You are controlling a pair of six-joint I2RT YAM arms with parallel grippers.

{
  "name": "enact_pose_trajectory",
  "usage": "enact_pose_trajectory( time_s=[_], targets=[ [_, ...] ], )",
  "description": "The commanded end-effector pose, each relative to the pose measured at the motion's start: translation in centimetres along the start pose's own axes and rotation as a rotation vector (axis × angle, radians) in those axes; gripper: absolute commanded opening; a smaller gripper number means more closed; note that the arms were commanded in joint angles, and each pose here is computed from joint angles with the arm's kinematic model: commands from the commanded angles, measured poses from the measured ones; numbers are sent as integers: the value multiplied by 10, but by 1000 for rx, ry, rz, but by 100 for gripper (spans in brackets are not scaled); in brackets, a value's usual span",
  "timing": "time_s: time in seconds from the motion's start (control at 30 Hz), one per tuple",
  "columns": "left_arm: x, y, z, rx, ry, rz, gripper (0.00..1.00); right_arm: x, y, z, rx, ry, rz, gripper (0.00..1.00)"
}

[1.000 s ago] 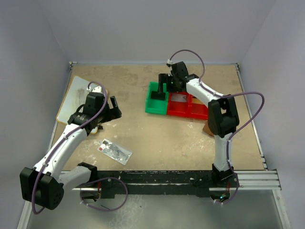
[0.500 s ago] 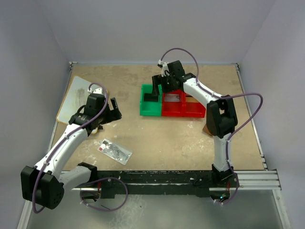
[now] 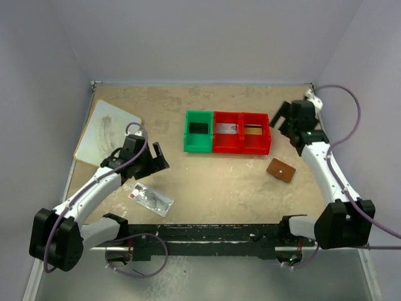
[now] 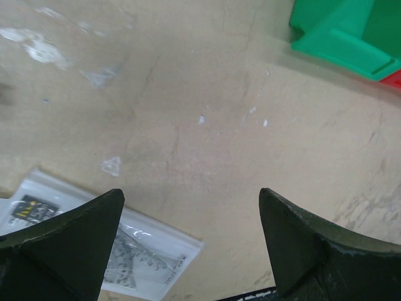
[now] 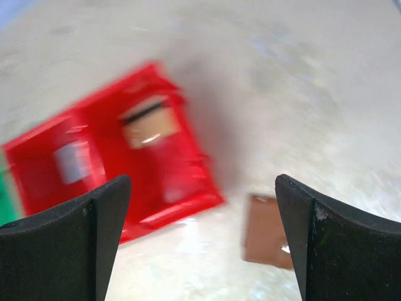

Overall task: Take the credit cards out of the card holder
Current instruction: Move the storage box to the center of the board, then move the card holder to the center of the board.

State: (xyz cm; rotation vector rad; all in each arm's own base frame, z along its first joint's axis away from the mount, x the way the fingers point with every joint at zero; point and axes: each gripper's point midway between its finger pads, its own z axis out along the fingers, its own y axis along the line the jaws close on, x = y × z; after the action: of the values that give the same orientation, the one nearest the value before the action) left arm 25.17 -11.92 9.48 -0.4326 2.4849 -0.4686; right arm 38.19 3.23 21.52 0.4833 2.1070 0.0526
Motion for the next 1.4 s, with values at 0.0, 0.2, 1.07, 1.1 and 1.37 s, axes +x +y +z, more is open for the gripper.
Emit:
enact_pose_trajectory(
  time_s=[0.0,0.2,1.07,1.1,1.37],
  targets=[
    [11,-41,3,140,39,3,86,72,-89,11,209,159,224,100],
    [33,-53,12,178,93,39,86,93,-123,23,240,202,318,100],
    [61,-47,40,108,140,107,86,232,-90,1,280,568,439,92],
    [60,-49,40,108,138,110,86,231,-82,-1,256,571,411,92],
    [46,-55,34,121,80,91,85,261,-61,-20,217,646,275,85]
  ],
)
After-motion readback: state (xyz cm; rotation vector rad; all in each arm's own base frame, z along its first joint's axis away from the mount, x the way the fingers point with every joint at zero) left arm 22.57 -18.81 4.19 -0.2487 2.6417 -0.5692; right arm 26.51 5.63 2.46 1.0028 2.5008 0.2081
